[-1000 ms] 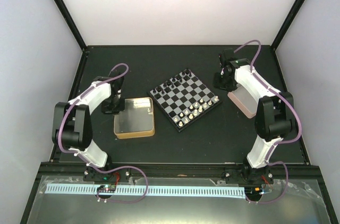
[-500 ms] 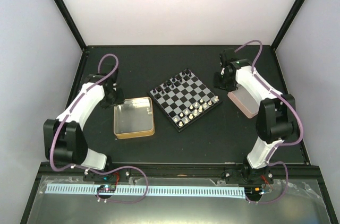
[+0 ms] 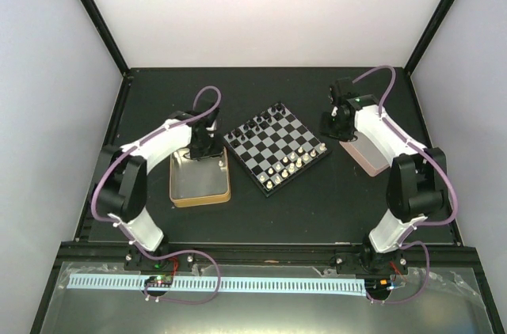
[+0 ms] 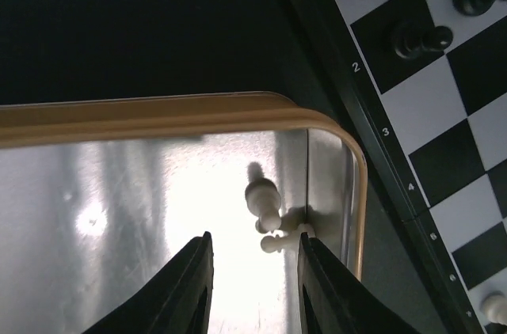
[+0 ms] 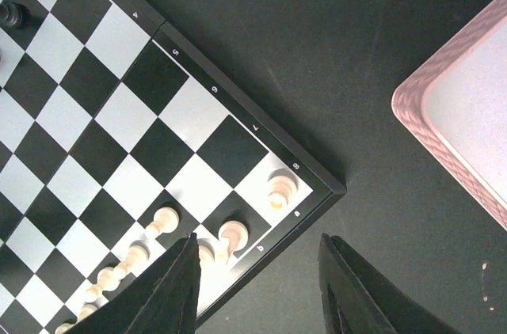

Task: Set up the chess pieces on the board
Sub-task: Adjust the storage box at the center of the board, then pick up the chess piece from the storage box.

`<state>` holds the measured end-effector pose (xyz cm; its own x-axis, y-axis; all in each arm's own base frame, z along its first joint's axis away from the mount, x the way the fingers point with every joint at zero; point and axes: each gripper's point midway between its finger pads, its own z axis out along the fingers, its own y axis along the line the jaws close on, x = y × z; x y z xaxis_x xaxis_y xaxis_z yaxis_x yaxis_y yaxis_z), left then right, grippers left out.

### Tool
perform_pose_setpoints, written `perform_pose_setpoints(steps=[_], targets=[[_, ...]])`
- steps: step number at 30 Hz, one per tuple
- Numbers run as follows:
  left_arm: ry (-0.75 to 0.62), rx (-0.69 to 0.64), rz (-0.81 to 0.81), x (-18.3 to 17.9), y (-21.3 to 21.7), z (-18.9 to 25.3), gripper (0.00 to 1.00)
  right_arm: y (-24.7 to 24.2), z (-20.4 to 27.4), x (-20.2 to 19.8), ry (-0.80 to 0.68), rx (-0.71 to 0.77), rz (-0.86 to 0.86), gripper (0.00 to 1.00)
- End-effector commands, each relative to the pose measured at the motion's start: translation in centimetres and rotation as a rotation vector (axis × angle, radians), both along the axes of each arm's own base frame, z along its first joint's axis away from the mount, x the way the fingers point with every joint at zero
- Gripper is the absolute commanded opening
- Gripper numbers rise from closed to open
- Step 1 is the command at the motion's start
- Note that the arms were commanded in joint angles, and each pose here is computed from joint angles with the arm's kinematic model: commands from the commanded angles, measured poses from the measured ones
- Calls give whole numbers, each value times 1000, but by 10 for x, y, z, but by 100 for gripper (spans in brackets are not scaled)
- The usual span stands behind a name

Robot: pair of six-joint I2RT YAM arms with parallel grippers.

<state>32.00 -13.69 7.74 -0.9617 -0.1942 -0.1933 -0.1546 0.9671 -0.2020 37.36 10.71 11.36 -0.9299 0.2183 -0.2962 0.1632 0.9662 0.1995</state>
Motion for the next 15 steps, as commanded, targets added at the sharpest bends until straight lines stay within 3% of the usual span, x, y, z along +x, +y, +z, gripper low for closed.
perform_pose_setpoints(steps=[1, 5, 15], targets=[[-59, -42, -64, 26, -20, -4, 31, 3, 15, 3, -57, 24, -14, 43], [-54, -76, -99, 33, -31, -8, 31, 2, 16, 1, -60, 23, -19, 43], [29, -5, -81, 24, -19, -30, 26, -2, 16, -2, -63, 16, -35, 43]])
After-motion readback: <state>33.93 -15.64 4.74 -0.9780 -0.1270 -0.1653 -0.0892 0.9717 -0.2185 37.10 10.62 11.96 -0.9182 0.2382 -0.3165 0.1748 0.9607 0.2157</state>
